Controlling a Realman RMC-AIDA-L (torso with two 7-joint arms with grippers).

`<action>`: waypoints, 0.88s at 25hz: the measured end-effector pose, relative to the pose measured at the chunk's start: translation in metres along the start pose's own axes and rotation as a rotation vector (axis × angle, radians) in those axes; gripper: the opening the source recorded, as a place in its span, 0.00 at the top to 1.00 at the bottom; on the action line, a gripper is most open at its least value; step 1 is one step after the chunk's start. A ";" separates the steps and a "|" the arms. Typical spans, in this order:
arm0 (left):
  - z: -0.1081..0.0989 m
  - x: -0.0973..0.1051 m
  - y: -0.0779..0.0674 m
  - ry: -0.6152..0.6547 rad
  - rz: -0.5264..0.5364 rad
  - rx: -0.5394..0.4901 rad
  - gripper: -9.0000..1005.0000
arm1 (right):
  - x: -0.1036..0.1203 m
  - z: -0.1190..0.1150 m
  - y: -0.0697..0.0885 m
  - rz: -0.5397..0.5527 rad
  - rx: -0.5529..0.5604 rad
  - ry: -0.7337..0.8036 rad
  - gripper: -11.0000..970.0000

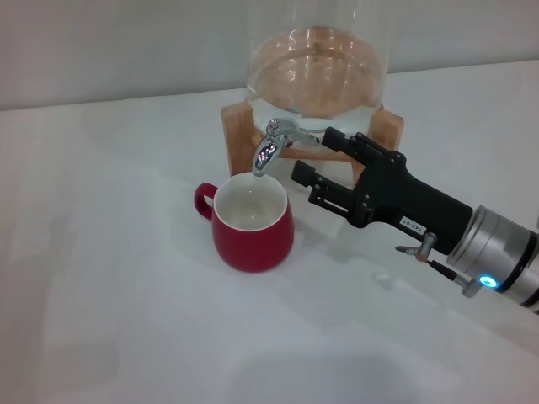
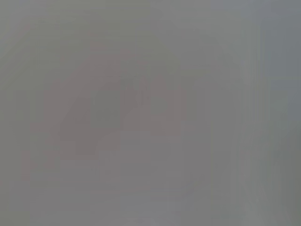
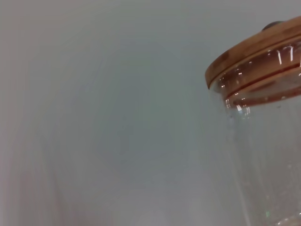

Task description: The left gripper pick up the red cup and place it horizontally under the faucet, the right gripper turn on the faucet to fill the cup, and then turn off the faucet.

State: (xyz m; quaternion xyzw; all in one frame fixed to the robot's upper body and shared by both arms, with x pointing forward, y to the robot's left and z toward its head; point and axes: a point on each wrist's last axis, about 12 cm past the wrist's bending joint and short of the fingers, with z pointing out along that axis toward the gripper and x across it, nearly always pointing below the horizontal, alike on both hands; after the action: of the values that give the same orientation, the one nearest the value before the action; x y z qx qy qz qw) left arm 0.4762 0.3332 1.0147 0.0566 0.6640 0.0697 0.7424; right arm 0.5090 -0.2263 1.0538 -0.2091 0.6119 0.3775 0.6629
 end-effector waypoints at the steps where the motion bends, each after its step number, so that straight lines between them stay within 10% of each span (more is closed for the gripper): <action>1: 0.000 0.000 0.000 0.000 0.000 0.000 0.13 | 0.000 0.001 0.000 0.000 0.000 0.003 0.18; 22: 0.001 -0.001 -0.001 -0.004 -0.001 0.004 0.13 | 0.001 0.010 0.009 0.004 -0.045 0.012 0.18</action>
State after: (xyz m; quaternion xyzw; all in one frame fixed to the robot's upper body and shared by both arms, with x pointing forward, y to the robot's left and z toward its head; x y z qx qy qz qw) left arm 0.4776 0.3324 1.0155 0.0577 0.6625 0.0681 0.7437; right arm 0.5087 -0.2134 1.0559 -0.2247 0.6076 0.3912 0.6537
